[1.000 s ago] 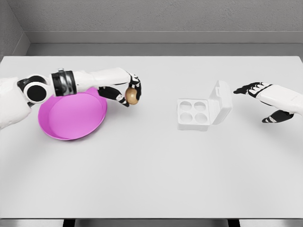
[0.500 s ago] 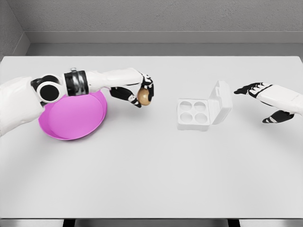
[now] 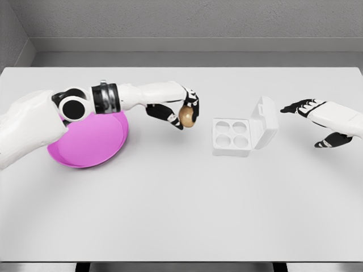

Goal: Pack egg into the box and close the box lid

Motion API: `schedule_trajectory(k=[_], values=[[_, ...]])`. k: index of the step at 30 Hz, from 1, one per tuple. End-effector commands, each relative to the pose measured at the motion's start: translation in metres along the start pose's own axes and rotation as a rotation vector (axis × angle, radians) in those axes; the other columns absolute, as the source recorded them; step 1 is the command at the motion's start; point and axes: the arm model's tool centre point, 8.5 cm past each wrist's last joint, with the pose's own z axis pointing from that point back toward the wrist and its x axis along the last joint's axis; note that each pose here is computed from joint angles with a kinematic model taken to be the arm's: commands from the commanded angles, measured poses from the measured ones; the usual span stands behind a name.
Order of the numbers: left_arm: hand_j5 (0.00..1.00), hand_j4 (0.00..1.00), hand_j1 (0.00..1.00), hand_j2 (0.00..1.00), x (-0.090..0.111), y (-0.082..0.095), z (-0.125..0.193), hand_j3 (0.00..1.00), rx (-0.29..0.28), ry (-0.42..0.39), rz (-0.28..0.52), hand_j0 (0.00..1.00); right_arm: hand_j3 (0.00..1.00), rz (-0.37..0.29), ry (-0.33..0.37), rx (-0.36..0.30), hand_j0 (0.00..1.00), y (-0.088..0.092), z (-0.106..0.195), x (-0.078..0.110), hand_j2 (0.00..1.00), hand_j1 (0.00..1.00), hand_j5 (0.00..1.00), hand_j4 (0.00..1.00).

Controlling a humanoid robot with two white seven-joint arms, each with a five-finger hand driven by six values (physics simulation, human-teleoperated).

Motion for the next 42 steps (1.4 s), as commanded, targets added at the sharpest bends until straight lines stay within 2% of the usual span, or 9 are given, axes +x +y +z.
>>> schedule_trajectory(k=[1,7,21,26,27,29,42], values=[[0.35,0.35,0.35,0.35,0.004,0.000,-0.008,0.35,0.005,-0.017,0.008,0.35,1.00,-0.005,0.001,-0.005,1.00,-0.001,0.001,0.000,1.00,1.00,1.00,1.00],[0.35,0.35,0.35,0.35,0.002,0.000,-0.020,0.35,0.004,-0.017,0.014,0.35,1.00,-0.005,0.001,-0.005,1.00,-0.001,0.001,0.000,1.00,1.00,1.00,1.00],[0.35,0.35,0.35,0.35,0.020,-0.009,-0.057,0.35,-0.020,-0.084,0.021,0.35,1.00,-0.005,0.001,-0.001,1.00,0.000,0.000,0.000,1.00,1.00,1.00,1.00],[0.35,0.35,0.35,0.35,0.020,-0.009,-0.065,0.35,-0.020,-0.086,0.023,0.35,1.00,-0.003,-0.002,0.003,1.00,0.001,-0.001,0.001,1.00,1.00,1.00,1.00],[0.35,0.35,0.35,0.35,0.021,-0.001,-0.066,0.35,-0.018,-0.084,0.007,0.35,1.00,-0.002,-0.001,0.004,1.00,0.001,-0.001,0.000,1.00,1.00,1.00,1.00],[0.35,0.35,0.35,0.35,0.022,0.000,-0.069,0.35,-0.017,-0.086,0.006,0.35,1.00,-0.003,-0.002,0.003,1.00,0.001,-0.001,0.001,1.00,1.00,1.00,1.00],[0.35,0.35,0.35,0.35,0.018,-0.004,-0.085,0.35,-0.018,-0.074,0.024,0.35,1.00,-0.005,-0.005,0.006,1.00,0.002,-0.002,0.001,1.00,1.00,1.00,1.00]])
